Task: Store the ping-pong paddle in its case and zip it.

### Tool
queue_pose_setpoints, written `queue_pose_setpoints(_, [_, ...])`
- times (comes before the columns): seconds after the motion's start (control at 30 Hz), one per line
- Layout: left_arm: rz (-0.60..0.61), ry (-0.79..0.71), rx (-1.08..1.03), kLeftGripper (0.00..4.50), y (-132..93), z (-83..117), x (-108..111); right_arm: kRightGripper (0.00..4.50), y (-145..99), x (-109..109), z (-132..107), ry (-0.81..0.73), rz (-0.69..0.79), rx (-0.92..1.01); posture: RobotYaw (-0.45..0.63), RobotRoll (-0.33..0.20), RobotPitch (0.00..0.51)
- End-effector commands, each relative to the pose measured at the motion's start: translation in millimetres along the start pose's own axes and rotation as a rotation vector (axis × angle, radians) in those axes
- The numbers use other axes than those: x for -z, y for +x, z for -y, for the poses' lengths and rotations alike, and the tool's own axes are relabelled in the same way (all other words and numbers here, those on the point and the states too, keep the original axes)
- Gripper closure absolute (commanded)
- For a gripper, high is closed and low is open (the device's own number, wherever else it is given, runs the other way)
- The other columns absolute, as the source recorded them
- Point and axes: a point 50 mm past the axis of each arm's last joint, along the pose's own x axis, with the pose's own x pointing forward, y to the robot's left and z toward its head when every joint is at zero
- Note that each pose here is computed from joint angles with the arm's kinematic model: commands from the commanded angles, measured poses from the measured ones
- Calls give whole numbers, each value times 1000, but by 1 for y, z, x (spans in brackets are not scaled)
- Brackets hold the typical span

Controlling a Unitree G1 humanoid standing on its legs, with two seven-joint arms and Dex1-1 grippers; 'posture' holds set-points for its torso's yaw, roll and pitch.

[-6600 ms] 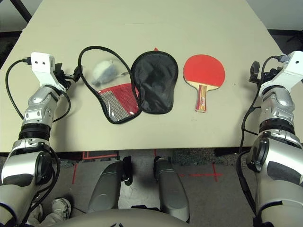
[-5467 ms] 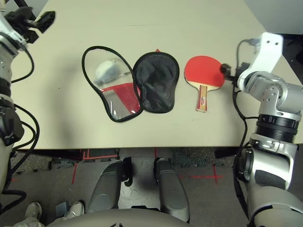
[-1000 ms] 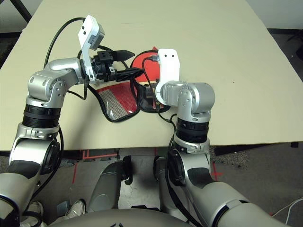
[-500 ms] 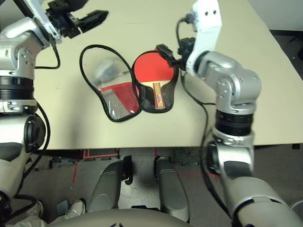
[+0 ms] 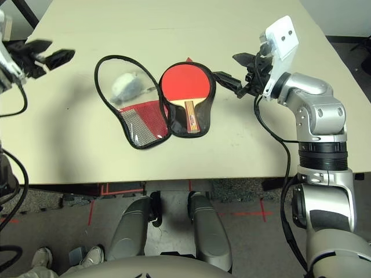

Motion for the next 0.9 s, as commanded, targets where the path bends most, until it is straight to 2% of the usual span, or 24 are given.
queue_pose_setpoints(0.03, [-121, -18, 129, 0, 3, 20, 22, 27, -2, 5, -9, 6, -31, -56, 23, 0, 241])
queue_pose_setpoints(0.33, [-250, -28, 491, 0, 25, 115, 34, 27, -10, 7, -3, 18, -76, -16, 15, 0, 245])
queue_pose_setpoints(0.4, [-250, -13, 562, 0, 32, 134, 32, 27, -11, 4, 2, 14, -66, 20, 10, 0, 247])
queue_pose_setpoints(0.5, [-220, 9, 659, 0, 40, 159, 17, 27, -15, -4, 11, 36, -49, 79, 0, 0, 252])
queue_pose_setpoints(0.63, [-138, 37, 751, 0, 52, 182, -12, 27, -21, -10, 22, 108, -38, 159, -7, 0, 258])
queue_pose_setpoints(0.73, [-70, 50, 778, 0, 62, 192, -31, 27, -26, -13, 31, 161, -27, 232, -9, 0, 262])
queue_pose_setpoints(0.9, [-4, 46, 794, 0, 82, 209, -42, 27, -32, -13, 42, 187, -36, 328, -12, 0, 268])
